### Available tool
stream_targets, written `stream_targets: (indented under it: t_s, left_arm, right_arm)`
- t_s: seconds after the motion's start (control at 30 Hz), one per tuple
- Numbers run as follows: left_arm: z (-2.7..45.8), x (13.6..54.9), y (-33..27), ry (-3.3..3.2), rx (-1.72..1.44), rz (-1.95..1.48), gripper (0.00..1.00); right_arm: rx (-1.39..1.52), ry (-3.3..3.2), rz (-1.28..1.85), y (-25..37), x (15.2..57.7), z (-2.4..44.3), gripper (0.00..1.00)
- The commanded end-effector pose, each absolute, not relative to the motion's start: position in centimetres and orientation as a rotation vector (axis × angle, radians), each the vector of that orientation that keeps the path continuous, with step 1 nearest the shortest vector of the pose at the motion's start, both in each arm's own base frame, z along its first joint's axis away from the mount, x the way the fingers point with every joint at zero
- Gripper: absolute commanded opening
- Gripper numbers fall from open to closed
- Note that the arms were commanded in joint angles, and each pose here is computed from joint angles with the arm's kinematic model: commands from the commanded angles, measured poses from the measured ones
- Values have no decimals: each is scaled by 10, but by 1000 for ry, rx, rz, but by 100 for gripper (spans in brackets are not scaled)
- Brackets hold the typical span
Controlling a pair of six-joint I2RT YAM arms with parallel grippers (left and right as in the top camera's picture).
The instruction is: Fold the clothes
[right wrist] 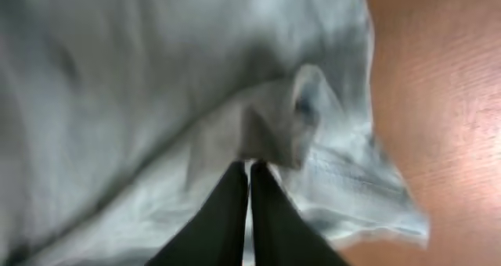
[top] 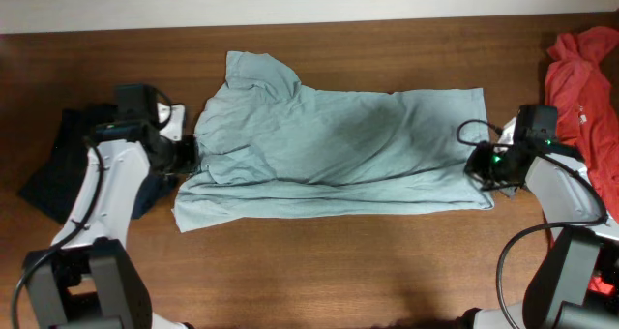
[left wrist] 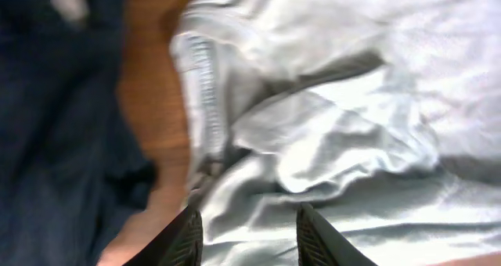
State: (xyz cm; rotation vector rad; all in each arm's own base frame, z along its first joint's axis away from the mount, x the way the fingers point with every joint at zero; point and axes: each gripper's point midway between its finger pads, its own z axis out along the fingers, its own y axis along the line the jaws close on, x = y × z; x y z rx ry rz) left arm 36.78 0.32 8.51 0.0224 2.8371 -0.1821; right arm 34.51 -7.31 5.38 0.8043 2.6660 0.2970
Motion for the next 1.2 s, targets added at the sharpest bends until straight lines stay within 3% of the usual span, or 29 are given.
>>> stream_targets:
  t_s: [0.0, 0.17, 0.3, 0.53, 0.7, 0.97, 1.17]
  left_arm:
    - [99, 374, -18, 2775, 231, -194, 39]
    - [99, 372, -44, 2759, 388, -209, 41]
    - [99, 369, -61, 2742, 494, -213, 41]
    - [98, 368, -81, 2718, 605, -204, 41]
    - [98, 370, -80, 2715, 602, -193, 46]
    - [98, 369, -81, 2718, 596, -195, 51]
    - [97, 369, -80, 2720, 592, -195, 52]
  right_arm:
    - [806, 2541, 273, -85, 369, 74, 8]
    - [773, 2531, 418, -68, 374, 79, 9]
    - [756, 2644, 582, -37, 351, 73, 9]
    - [591, 2860, 562, -2, 314, 59, 8]
    - [568, 2850, 379, -1, 325, 42, 12]
    - [570, 2897, 391, 12, 330, 4, 10]
    - [558, 2746, 400, 7, 370, 3, 7]
